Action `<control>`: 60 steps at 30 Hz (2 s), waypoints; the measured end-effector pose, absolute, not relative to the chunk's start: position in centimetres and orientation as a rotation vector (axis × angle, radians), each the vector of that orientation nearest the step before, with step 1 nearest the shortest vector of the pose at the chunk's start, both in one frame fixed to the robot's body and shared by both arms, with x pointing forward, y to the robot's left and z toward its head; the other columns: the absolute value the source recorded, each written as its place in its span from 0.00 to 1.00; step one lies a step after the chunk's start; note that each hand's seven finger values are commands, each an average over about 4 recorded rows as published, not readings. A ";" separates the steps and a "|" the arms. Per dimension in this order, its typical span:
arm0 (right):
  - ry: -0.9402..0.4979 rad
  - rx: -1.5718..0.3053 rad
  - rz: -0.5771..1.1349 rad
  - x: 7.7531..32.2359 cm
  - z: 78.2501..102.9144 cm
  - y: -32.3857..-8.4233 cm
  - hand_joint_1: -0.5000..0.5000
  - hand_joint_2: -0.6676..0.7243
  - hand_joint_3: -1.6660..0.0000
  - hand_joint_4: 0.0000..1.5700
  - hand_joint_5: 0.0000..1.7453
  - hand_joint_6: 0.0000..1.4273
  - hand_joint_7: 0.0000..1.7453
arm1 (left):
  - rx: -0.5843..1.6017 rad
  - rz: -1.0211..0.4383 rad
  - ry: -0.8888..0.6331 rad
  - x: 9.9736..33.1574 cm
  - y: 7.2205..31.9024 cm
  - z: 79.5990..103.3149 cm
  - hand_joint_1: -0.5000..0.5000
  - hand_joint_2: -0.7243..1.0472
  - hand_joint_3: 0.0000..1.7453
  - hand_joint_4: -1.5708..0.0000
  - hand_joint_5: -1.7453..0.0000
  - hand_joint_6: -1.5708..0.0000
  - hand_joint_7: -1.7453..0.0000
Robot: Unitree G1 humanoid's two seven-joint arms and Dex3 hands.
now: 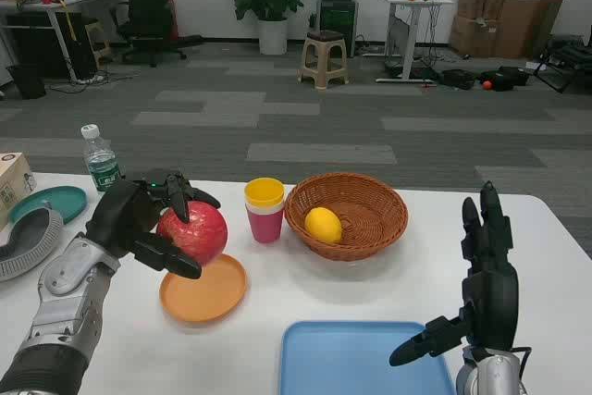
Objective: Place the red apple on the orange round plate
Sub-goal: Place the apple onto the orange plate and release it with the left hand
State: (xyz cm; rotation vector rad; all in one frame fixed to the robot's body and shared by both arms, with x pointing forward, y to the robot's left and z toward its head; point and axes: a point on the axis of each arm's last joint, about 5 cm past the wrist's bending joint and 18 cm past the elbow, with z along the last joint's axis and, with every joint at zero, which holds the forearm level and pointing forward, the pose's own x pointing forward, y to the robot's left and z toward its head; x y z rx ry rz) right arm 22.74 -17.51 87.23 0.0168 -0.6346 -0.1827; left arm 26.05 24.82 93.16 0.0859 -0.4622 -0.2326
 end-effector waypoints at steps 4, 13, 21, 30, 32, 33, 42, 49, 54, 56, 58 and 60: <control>-0.638 0.019 -0.182 22.8 87.3 -17.5 0.29 0.91 1.00 0.00 0.00 0.00 0.04 | 0.087 -0.240 -0.459 26.1 24.7 93.1 1.00 0.50 0.03 0.00 0.18 0.12 0.24; -0.639 0.019 -0.182 22.8 87.3 -17.5 0.29 0.91 1.00 0.00 0.00 0.00 0.04 | 0.087 -0.243 -0.457 26.1 24.6 93.0 1.00 0.50 0.03 0.00 0.18 0.12 0.24; -0.639 0.019 -0.182 22.8 87.3 -17.5 0.29 0.91 1.00 0.00 0.00 0.00 0.04 | 0.087 -0.244 -0.455 26.1 24.6 93.0 1.00 0.50 0.00 0.00 0.18 0.12 0.24; -0.639 0.019 -0.182 22.8 87.3 -17.5 0.29 0.91 1.00 0.00 0.00 0.00 0.04 | 0.086 -0.245 -0.455 26.1 24.5 93.0 1.00 0.50 0.00 0.00 0.18 0.12 0.24; -0.639 0.019 -0.182 22.8 87.3 -17.5 0.29 0.91 1.00 0.00 0.00 0.00 0.04 | 0.085 -0.245 -0.455 26.1 24.5 93.0 1.00 0.50 0.01 0.00 0.18 0.12 0.24; -0.639 0.019 -0.182 22.8 87.3 -17.5 0.29 0.91 1.00 0.00 0.00 0.00 0.04 | 0.085 -0.245 -0.455 26.1 24.5 93.0 1.00 0.50 0.01 0.00 0.18 0.12 0.24; -0.639 0.019 -0.182 22.8 87.3 -17.5 0.29 0.91 1.00 0.00 0.00 0.00 0.04 | 0.082 -0.245 -0.450 26.1 24.5 92.9 1.00 0.50 0.04 0.00 0.15 0.12 0.24; -0.638 0.020 -0.182 22.8 87.3 -17.5 0.29 0.91 1.00 0.00 0.00 0.00 0.03 | 0.041 -0.219 -0.342 26.0 24.6 90.8 1.00 0.51 0.03 0.00 0.12 0.13 0.28; -0.637 0.018 -0.182 22.7 87.3 -17.5 0.29 0.91 1.00 0.00 0.00 0.00 0.04 | 0.027 -0.196 -0.269 26.4 24.7 89.7 1.00 0.55 0.03 0.00 0.12 0.13 0.30; -0.636 0.018 -0.182 22.7 87.3 -17.5 0.29 0.91 1.00 0.00 0.00 0.00 0.04 | 0.030 -0.189 -0.250 26.6 24.7 89.6 1.00 0.55 0.01 0.00 0.12 0.13 0.32; -0.635 0.017 -0.182 22.7 87.2 -17.5 0.29 0.91 1.00 0.00 0.00 0.00 0.04 | 0.037 -0.185 -0.229 26.9 24.8 89.5 1.00 0.55 0.04 0.00 0.12 0.13 0.32; -0.634 0.017 -0.183 22.7 87.2 -17.5 0.29 0.91 1.00 0.00 0.00 0.00 0.04 | 0.041 -0.184 -0.210 27.0 24.8 89.4 1.00 0.55 0.05 0.00 0.12 0.13 0.32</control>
